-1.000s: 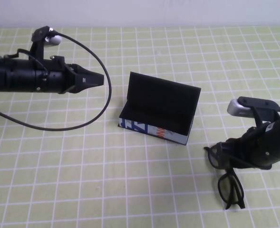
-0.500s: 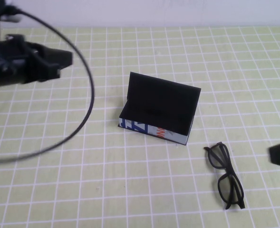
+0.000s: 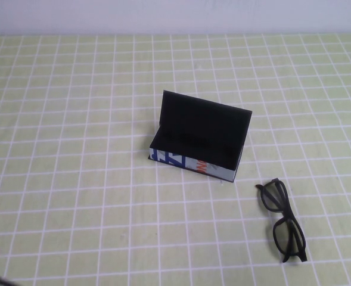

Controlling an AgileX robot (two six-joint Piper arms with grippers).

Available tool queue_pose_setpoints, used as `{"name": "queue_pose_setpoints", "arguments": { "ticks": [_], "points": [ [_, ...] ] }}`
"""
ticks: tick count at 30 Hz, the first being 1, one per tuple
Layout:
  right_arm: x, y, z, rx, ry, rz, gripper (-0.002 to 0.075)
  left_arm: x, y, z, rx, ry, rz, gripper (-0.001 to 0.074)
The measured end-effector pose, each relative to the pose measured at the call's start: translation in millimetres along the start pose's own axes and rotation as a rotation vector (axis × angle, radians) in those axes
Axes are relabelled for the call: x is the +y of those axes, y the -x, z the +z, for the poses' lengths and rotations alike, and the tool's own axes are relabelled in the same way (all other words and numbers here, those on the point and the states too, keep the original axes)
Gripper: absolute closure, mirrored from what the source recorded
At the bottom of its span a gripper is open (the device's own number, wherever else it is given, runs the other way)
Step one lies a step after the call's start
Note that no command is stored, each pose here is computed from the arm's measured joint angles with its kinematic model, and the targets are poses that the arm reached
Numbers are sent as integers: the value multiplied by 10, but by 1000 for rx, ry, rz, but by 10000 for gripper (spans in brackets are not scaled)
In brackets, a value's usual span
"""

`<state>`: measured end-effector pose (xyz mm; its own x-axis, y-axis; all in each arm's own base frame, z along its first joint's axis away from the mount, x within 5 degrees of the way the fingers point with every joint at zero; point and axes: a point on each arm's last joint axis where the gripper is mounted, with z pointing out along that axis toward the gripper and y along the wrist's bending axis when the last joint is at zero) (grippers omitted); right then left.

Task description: Take glasses out of glasses case

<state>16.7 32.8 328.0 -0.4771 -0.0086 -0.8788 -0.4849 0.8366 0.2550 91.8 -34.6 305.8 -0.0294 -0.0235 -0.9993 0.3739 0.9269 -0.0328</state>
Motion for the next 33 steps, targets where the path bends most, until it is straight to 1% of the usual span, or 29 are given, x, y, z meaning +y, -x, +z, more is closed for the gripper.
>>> {"name": "queue_pose_setpoints", "arguments": {
  "ticks": [3,6,8,11,15,20,25,33],
  "points": [
    [-52,-104,37,-164,1,-16,742,-29,-208,-228,-72,44,9,739],
    [-118,-191,155,-314,13,-17,742,-52,-443,-354,-107,57,14,739],
    [-192,-269,294,-375,5,-12,742,-56,-581,-379,-104,58,10,739],
    [-325,-397,472,-435,-46,-4,742,-47,-791,-374,-71,61,0,739],
    [-508,-572,653,-466,-141,44,742,-17,-1020,-345,-11,79,-22,739],
    [-602,-667,706,-499,-196,78,741,8,-1079,-341,0,103,-32,739],
    [-607,-742,748,-455,-186,79,742,8,-1078,-341,-1,103,-36,739],
    [-546,-882,815,-306,-114,76,742,8,-1081,-341,0,103,-37,739]
  ]
}}
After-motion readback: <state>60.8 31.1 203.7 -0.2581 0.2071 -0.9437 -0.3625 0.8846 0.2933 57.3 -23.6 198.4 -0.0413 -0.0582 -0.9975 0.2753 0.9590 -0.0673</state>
